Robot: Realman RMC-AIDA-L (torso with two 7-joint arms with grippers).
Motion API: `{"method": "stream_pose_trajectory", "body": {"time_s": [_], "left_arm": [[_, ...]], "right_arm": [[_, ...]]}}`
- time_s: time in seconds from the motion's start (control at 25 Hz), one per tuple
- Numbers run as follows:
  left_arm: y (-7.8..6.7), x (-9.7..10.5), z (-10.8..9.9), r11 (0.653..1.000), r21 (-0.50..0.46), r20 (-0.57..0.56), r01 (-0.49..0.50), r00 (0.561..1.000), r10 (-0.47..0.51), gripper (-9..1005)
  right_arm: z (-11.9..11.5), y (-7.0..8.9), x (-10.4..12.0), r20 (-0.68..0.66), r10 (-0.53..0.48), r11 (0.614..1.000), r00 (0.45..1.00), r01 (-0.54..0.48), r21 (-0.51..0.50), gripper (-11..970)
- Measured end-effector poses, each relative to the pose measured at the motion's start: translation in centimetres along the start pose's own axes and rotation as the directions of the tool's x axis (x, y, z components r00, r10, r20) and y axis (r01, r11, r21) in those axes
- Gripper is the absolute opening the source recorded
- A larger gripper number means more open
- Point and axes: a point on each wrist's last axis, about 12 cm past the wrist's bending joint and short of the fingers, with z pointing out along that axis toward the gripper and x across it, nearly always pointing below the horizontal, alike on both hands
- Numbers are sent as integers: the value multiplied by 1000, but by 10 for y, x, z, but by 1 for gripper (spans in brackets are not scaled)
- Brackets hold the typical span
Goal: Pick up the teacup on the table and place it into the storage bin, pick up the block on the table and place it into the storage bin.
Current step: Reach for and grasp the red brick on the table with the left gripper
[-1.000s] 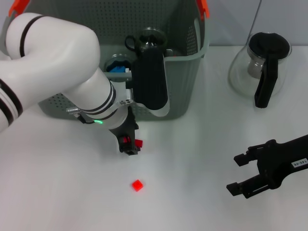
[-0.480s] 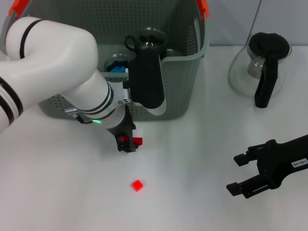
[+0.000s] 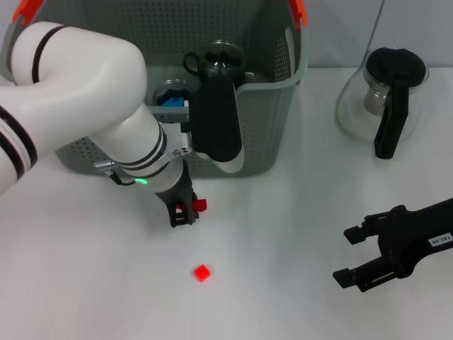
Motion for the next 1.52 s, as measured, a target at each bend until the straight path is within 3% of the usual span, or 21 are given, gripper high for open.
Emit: {"method": "stream_pose_trajectory", "body": {"time_s": [0.72,0.92,1.16,1.52], "left_arm": [[2,-6,-14,1000,4,31,23,999,-23,57],[3,-3,-23,997,7,36,83,996,-83,61],[1,2,-23,974,4,-23,228,973,-228,92],[0,-1,-26,896,17,-38,443,896,-443,312]], "right_arm": [[-1,0,5,6,-5,1000,1000,5,-1,942],[-1,0,6,6,-4,1000,1000,4,-1,942],[0,-1,7,6,-4,1000,1000,4,3,942],[-1,-2,3,7,-12,1000,1000,12,6,942]]}}
